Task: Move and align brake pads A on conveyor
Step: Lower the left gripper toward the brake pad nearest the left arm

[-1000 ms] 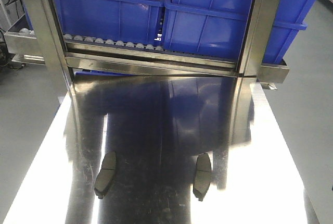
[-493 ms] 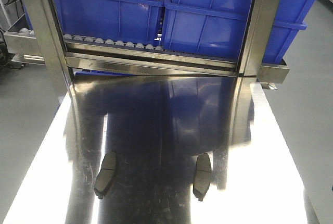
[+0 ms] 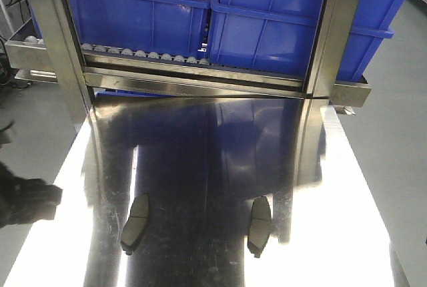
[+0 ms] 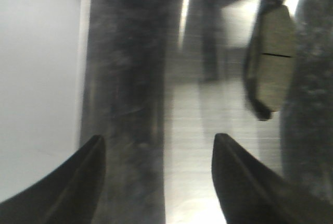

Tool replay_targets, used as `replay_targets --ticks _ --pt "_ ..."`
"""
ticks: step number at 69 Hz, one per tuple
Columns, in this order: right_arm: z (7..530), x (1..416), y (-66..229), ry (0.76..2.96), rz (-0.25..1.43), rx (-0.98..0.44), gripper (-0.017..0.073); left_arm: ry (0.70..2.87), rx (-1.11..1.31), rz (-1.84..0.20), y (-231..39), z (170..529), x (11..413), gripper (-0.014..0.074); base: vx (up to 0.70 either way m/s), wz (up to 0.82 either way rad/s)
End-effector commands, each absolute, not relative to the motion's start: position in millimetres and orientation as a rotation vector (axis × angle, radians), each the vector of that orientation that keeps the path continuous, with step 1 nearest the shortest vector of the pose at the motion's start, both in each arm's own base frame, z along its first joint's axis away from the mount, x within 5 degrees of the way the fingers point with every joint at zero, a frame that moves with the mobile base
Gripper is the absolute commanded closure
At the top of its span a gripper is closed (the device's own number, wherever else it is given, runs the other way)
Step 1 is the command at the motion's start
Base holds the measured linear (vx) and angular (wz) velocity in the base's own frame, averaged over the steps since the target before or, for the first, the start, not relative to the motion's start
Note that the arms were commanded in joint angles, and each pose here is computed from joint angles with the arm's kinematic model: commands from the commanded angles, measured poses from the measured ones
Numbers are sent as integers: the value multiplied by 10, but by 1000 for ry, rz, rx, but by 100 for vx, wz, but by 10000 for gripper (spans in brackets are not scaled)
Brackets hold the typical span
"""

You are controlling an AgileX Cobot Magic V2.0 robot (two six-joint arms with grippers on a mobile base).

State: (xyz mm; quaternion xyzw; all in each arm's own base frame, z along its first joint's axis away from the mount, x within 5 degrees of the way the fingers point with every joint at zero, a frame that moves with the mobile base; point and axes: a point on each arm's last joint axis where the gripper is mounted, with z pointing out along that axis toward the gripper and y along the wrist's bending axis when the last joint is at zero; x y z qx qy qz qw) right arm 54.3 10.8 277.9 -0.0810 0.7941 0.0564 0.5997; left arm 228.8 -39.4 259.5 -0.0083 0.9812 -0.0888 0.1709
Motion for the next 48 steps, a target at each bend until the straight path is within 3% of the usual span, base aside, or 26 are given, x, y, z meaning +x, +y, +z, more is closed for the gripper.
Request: replay_targets --ticks 1,19,35,48 --pt "2924 564 108 1754 119 -189 54 2732 43 -325 -599 2712 2449 155 0 0" --pt "2924 564 108 1754 119 -189 54 2738 231 -347 -1133 2632 2665 155 0 0" --pt "2924 564 108 1754 119 -189 54 2789 336 -208 -1467 2437 2763 162 0 0" --pt "2924 564 108 1754 119 -189 54 2805 320 -220 -1662 2320 2816 162 0 0"
